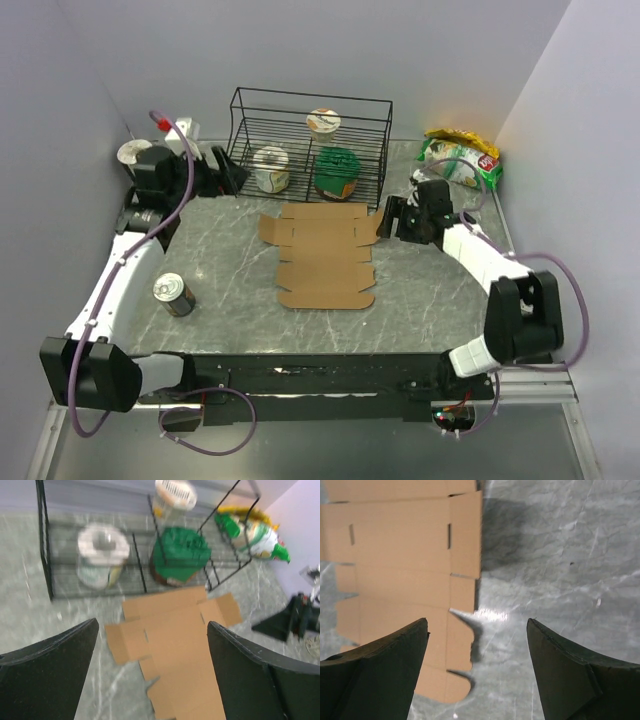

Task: Fold the paper box

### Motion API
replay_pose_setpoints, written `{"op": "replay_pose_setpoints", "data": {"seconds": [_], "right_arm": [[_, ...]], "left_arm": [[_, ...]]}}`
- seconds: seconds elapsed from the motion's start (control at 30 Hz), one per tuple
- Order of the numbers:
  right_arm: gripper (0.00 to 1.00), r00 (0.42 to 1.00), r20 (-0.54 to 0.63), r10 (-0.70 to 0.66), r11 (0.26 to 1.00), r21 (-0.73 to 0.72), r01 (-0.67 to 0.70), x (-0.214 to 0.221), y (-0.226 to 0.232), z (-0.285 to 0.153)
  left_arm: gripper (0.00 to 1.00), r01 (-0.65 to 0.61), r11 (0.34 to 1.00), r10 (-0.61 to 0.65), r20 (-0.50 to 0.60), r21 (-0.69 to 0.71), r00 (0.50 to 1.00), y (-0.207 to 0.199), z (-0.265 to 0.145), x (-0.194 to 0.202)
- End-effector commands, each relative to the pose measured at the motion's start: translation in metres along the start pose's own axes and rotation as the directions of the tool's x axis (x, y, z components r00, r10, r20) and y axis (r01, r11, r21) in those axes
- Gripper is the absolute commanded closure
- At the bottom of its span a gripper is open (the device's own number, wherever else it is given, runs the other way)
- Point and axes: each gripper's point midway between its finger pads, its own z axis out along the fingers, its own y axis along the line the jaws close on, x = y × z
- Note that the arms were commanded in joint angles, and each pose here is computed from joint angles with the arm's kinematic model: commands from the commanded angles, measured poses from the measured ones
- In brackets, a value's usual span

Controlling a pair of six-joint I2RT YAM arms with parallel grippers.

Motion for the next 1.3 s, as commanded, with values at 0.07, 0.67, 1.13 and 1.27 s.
{"op": "replay_pose_setpoints", "data": {"seconds": [0.07, 0.67, 1.13, 1.27], "right_arm": [[0.14, 0.995, 0.099, -0.003, 1.0, 0.0, 0.003, -0.056, 0.011, 0.023], [0.44, 0.997, -0.015, -0.077, 0.996, 0.054, 0.078, -0.066, 0.006, 0.095], [0.93, 0.985, -0.089, -0.148, 0.989, -0.041, 0.145, -0.028, 0.014, 0.095], [1.0, 0.985, -0.01, -0.174, 0.982, -0.073, 0.172, -0.04, 0.026, 0.064]], "left_arm": [[0.04, 0.042, 0.996, -0.039, -0.039, 0.078, 0.998, -0.007, 0.003, 0.025], [0.04, 0.136, 0.983, -0.107, -0.223, 0.12, 0.969, 0.002, 0.033, 0.071], [0.04, 0.179, 0.977, -0.134, -0.312, 0.119, 0.94, 0.01, 0.047, 0.096], [0.04, 0.181, 0.976, -0.134, -0.33, 0.117, 0.934, 0.011, 0.048, 0.099]]}}
